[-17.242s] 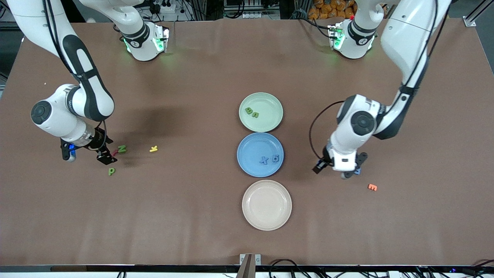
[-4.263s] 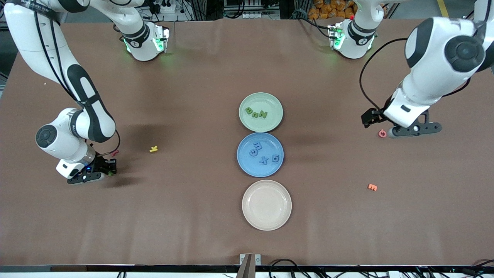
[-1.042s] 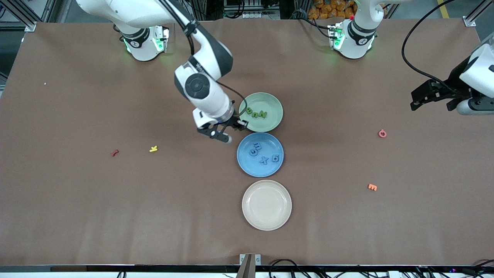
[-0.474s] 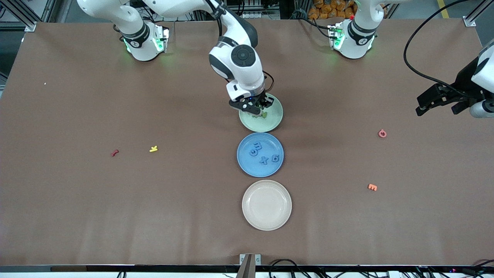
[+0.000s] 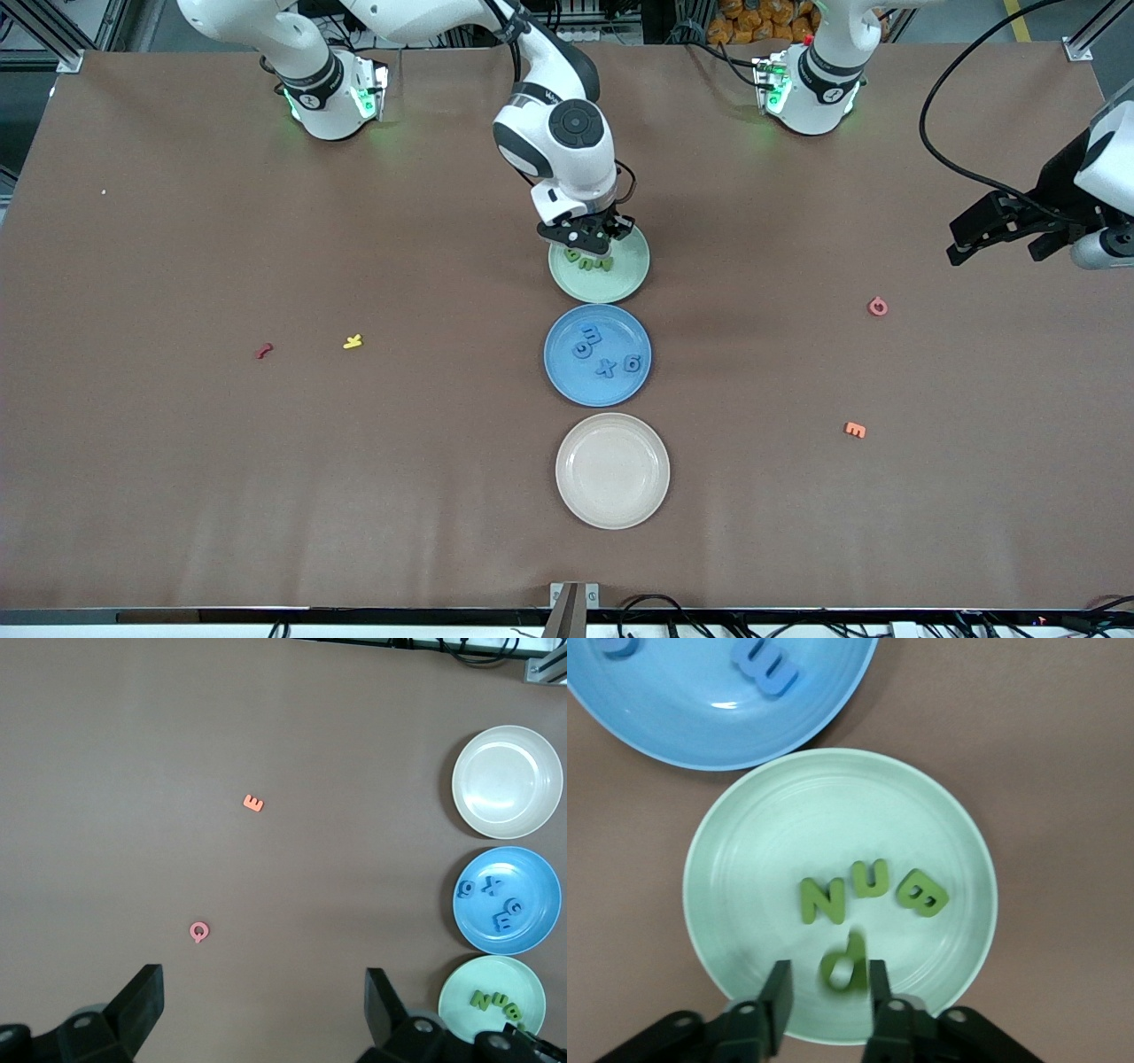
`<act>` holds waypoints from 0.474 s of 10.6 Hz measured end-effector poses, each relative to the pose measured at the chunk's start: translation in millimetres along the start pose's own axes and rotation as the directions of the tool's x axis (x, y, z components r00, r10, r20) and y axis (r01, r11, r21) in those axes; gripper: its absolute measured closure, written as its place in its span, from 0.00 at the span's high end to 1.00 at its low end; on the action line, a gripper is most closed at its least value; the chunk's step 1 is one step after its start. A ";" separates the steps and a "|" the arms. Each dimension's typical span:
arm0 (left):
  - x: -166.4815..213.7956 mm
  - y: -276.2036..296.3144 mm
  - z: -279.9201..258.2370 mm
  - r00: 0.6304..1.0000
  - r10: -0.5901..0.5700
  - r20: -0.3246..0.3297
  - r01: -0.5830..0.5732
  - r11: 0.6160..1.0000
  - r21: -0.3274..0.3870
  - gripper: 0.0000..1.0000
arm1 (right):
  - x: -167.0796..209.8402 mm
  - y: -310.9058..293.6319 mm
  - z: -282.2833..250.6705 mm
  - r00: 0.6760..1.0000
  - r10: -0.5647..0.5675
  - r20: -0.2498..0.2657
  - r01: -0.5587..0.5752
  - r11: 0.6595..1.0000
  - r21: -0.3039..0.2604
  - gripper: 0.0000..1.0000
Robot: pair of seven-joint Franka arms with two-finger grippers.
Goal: Sort letters by color into matching plates
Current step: 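Lower the d into the green plate and open the right gripper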
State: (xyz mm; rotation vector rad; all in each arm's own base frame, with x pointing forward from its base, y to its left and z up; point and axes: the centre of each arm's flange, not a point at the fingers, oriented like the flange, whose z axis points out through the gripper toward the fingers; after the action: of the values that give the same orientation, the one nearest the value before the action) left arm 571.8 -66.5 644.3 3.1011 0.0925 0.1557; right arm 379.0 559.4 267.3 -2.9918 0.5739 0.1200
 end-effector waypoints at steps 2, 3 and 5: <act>0.0 -0.1 0.0 1.000 0.024 0.000 -0.024 1.000 0.000 1.00 | 3.3 -1.4 -8.2 1.000 -0.021 -0.020 0.020 0.999 -0.048 0.67; 0.0 -0.1 0.0 1.000 0.030 0.000 -0.030 1.000 0.000 1.00 | 6.9 -4.5 -17.6 1.000 -0.020 -0.023 0.019 0.998 -0.060 0.81; 0.1 -0.1 0.5 0.999 0.042 0.001 -0.042 0.999 0.000 1.00 | 23.7 -7.1 -38.0 0.999 -0.003 -0.034 0.001 0.997 -0.081 1.00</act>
State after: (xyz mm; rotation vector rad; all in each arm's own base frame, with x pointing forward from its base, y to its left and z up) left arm 572.0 -66.4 643.9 3.1046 0.0276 0.1552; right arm 405.8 553.3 303.4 -3.0779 0.5831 0.0946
